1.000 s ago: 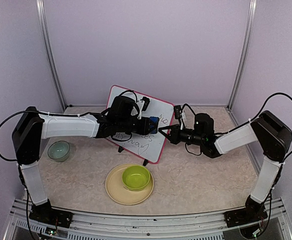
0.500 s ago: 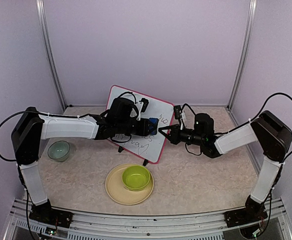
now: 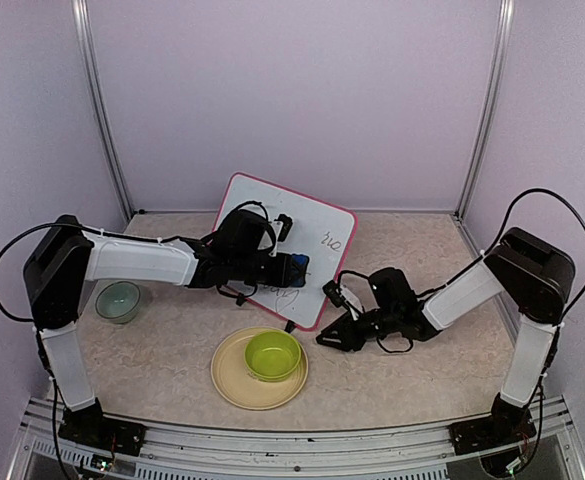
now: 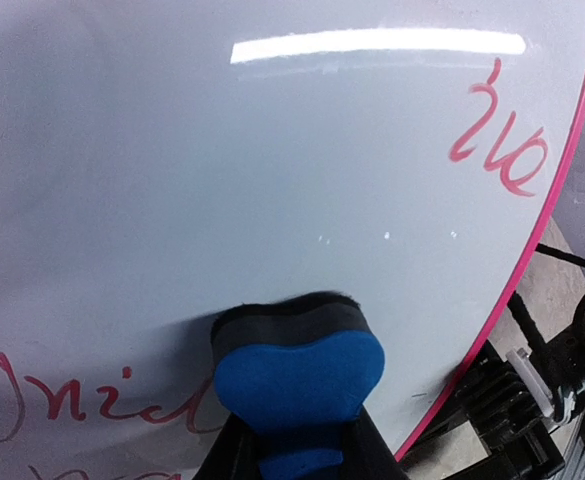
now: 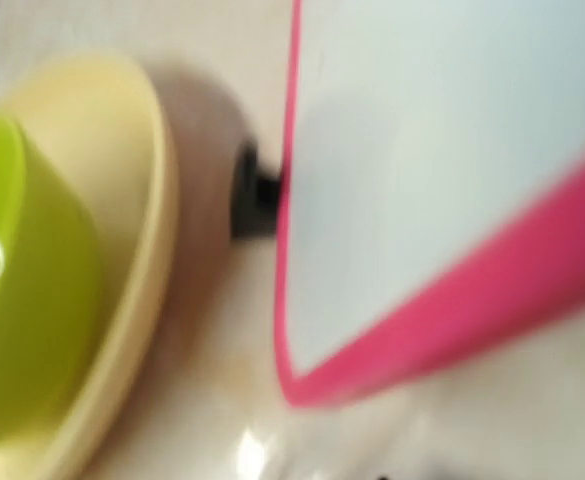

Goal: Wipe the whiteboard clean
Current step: Erase the center of the whiteboard.

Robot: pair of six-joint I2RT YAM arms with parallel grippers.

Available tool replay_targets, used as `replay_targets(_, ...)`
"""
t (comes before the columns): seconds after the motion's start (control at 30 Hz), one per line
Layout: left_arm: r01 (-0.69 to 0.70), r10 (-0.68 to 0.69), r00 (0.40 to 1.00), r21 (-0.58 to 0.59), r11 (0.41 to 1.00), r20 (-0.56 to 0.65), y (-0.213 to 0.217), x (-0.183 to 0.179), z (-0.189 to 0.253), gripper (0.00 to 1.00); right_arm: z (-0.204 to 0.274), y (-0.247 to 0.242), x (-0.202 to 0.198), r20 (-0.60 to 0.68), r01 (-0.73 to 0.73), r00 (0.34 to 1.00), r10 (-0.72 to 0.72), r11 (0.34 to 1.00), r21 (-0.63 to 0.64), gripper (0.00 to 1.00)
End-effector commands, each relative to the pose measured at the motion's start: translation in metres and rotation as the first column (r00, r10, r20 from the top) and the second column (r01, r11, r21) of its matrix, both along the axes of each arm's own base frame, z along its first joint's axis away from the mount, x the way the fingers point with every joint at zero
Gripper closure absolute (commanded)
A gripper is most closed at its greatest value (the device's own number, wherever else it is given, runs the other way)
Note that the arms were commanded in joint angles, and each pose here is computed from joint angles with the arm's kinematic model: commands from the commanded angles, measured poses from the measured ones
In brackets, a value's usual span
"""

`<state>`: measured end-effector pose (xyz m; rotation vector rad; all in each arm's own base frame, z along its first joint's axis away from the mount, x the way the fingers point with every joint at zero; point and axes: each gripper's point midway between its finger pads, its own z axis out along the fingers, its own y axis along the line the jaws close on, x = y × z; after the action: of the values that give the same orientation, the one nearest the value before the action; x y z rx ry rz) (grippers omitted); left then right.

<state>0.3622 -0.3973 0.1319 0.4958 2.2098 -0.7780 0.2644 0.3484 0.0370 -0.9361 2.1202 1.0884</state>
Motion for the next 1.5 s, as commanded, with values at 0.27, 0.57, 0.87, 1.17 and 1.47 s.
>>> replay_targets(0.27, -0.027, 0.031, 0.998, 0.074, 0.997, -0.048, 0.015, -0.003, -0.03, 0.95, 0.018, -0.017, -0.012, -0.046, 0.008, 0.999, -0.007, 1.0, 0.013, 0.52)
replay_targets(0.57, -0.024, 0.026, 0.999, 0.053, 0.998, -0.027, 0.014, -0.003, -0.019, 0.95, 0.114, -0.045, 0.012, 0.109, 0.167, 0.979, -0.175, 0.983, 0.075, 0.21)
replay_targets(0.87, -0.019, 0.02, 1.0, 0.036, 0.999, -0.017, 0.013, -0.005, -0.012, 0.95, 0.179, -0.088, 0.067, 0.16, 0.327, 0.925, -0.344, 0.937, 0.127, 0.2)
replay_targets(1.17, -0.028, 0.028, 1.0, 0.023, 0.999, -0.009, 0.013, -0.003, -0.004, 0.95, 0.228, -0.106, 0.125, 0.167, 0.35, 0.9, -0.402, 0.897, 0.271, 0.2)
replay_targets(1.47, -0.049, 0.047, 0.998, 0.035, 0.998, 0.049, 0.007, 0.01, 0.029, 0.95, 0.237, -0.071, 0.159, 0.13, 0.223, 0.95, -0.283, 0.909, 0.352, 0.27)
